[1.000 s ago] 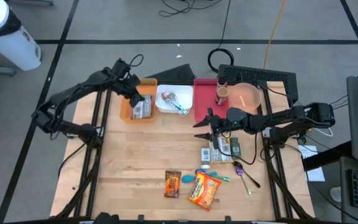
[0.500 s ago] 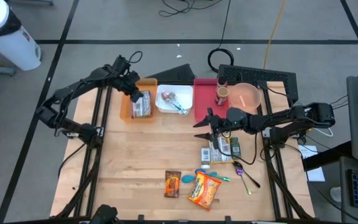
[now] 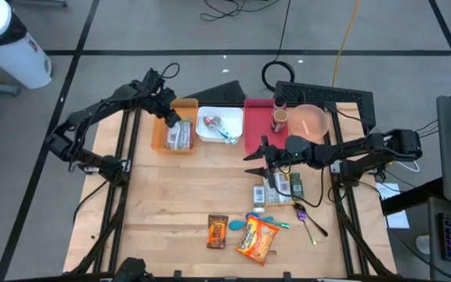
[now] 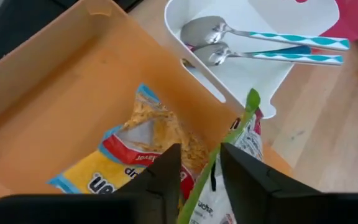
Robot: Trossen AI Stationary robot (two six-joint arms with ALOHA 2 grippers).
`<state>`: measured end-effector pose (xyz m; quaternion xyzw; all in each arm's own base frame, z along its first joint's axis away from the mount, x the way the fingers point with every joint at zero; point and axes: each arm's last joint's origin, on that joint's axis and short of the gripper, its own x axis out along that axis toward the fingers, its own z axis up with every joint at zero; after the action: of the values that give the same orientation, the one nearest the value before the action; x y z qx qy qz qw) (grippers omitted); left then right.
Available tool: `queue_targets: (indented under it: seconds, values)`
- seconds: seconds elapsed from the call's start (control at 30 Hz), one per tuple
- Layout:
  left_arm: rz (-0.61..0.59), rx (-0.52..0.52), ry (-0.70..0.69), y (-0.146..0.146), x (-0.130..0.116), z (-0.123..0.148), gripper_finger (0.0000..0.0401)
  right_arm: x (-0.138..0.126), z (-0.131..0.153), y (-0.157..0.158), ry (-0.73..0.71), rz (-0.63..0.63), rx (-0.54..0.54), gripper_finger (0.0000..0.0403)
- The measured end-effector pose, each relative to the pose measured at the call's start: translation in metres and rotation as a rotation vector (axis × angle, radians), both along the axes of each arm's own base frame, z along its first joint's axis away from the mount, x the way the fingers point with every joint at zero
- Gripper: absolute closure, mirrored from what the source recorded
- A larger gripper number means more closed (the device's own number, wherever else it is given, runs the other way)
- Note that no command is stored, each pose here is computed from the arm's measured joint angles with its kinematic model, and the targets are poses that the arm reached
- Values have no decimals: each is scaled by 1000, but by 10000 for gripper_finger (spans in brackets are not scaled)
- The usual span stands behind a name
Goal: Pick & Place Food Item
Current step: Put the green noodle pack into the orange bin
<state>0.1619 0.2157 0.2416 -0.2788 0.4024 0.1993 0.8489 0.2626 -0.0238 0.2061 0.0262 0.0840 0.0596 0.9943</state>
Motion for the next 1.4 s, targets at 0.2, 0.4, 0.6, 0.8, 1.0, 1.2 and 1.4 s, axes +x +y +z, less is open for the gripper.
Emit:
queue_targets:
  seconds: [0.2,0.4,0.6,0.8,1.0,1.2,1.4]
  values:
    - [49,112,20,8,0,3,230,0,0,0,0,0,0,202]
    - [77,153,-31,13,3,8,203,0,-2,0,23,0,3,202]
    - [-44,80,-217,7,6,25,201,-1,-3,0,32,1,-1,202]
    - [-115,67,-303,-8,14,65,213,-1,-3,0,35,0,4,202]
    - [-216,76,-264,-37,22,84,215,-1,-7,0,71,-2,18,202]
    - [-142,102,-29,-49,25,71,215,-1,-7,0,74,-2,23,202]
    - [-151,33,82,-47,34,39,215,-1,-7,0,75,-3,26,202]
